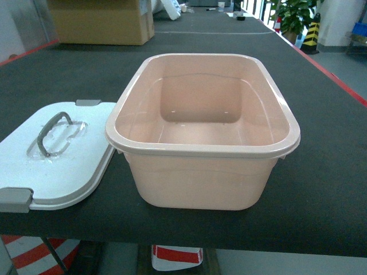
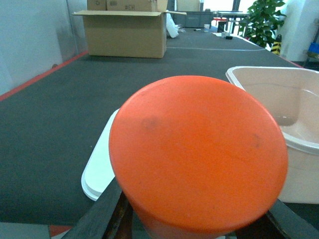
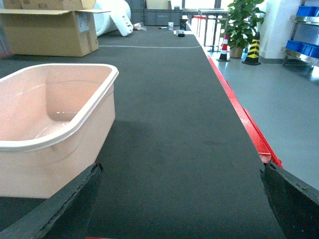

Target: Pick capacitor and pack into box

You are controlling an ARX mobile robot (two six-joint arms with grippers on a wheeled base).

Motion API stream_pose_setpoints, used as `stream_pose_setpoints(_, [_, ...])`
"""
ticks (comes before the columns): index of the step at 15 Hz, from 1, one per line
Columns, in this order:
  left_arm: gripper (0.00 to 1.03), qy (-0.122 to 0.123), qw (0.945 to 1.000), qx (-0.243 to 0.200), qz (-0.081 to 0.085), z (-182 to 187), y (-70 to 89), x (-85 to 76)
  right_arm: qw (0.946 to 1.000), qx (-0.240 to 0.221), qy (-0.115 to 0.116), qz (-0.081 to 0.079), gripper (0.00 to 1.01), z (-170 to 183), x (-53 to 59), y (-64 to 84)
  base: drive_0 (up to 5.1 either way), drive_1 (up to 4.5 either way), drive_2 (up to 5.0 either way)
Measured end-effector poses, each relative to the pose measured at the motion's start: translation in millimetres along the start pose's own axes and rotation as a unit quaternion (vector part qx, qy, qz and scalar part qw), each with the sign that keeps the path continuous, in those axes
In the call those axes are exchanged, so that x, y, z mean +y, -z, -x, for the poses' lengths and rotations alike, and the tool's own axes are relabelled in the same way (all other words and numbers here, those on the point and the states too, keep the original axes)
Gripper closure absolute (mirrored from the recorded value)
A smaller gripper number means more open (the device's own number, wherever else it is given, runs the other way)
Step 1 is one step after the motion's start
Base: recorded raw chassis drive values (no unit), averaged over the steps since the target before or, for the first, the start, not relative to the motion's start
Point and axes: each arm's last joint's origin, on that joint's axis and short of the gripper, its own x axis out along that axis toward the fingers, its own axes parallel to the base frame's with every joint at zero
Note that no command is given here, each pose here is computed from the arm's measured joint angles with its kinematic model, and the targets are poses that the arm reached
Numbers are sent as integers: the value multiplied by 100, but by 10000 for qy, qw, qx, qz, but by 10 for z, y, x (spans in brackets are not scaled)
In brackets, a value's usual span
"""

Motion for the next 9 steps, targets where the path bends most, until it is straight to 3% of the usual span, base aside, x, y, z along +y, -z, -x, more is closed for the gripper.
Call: stream_pose_setpoints(9, [60,0,10000,11,0,0,2,0,10000,-2,2,0,3,0,0,0,0,0,0])
